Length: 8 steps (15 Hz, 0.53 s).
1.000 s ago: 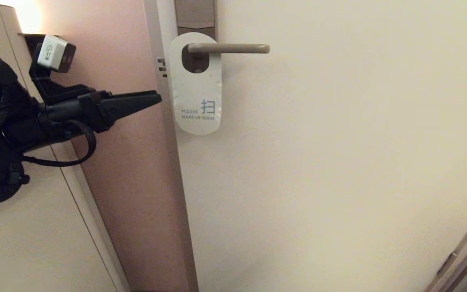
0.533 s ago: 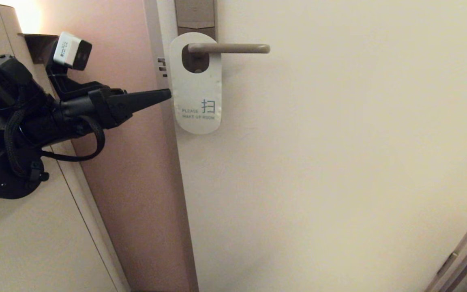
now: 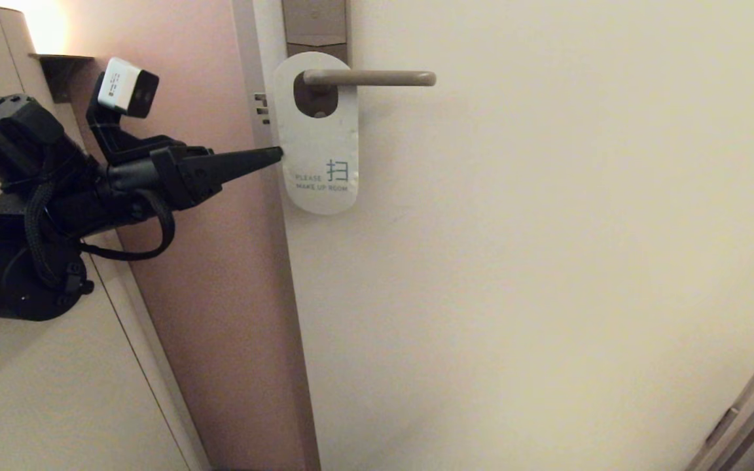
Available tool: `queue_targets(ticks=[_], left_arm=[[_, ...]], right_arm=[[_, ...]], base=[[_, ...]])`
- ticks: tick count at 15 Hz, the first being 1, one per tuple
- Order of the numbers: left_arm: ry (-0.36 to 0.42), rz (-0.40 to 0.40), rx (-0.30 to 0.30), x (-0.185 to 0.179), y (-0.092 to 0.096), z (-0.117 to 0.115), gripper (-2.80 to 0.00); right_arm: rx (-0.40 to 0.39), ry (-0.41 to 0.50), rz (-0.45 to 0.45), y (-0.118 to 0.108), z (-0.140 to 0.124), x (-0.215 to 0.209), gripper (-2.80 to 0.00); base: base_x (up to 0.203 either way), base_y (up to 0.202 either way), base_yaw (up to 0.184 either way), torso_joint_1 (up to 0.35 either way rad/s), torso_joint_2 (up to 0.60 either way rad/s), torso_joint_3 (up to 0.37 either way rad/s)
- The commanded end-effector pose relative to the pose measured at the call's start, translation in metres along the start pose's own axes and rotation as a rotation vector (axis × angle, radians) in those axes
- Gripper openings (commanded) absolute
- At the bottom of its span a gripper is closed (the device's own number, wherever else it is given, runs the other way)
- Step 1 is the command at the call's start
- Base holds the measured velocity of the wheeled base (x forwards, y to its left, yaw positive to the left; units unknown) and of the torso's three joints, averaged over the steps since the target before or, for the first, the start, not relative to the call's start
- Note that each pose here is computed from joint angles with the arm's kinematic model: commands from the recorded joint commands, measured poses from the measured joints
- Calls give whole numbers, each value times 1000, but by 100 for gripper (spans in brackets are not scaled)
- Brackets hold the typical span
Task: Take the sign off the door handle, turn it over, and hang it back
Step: Take down the sign
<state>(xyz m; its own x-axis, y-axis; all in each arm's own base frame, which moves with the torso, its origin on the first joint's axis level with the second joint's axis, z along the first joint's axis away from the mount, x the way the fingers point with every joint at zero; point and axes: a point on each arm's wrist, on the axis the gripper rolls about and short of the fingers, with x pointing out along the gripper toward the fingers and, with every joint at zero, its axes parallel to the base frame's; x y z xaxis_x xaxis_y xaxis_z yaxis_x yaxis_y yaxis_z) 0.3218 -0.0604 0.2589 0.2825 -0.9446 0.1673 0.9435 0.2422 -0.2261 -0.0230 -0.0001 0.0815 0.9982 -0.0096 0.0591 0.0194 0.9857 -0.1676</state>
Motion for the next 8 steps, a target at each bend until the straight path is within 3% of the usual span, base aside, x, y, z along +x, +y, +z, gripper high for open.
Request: queue_targets(ticks=[1, 8], left_arm=[[2, -4, 1, 0, 1, 0, 0], [-26, 5, 53, -5, 7, 0, 0]], right_arm=[[-1, -1, -1, 0, 0, 0, -280], [-1, -1, 0, 0, 0, 0, -280]], base=[[0, 0, 0, 0, 0, 0], [0, 0, 0, 0, 0, 0]])
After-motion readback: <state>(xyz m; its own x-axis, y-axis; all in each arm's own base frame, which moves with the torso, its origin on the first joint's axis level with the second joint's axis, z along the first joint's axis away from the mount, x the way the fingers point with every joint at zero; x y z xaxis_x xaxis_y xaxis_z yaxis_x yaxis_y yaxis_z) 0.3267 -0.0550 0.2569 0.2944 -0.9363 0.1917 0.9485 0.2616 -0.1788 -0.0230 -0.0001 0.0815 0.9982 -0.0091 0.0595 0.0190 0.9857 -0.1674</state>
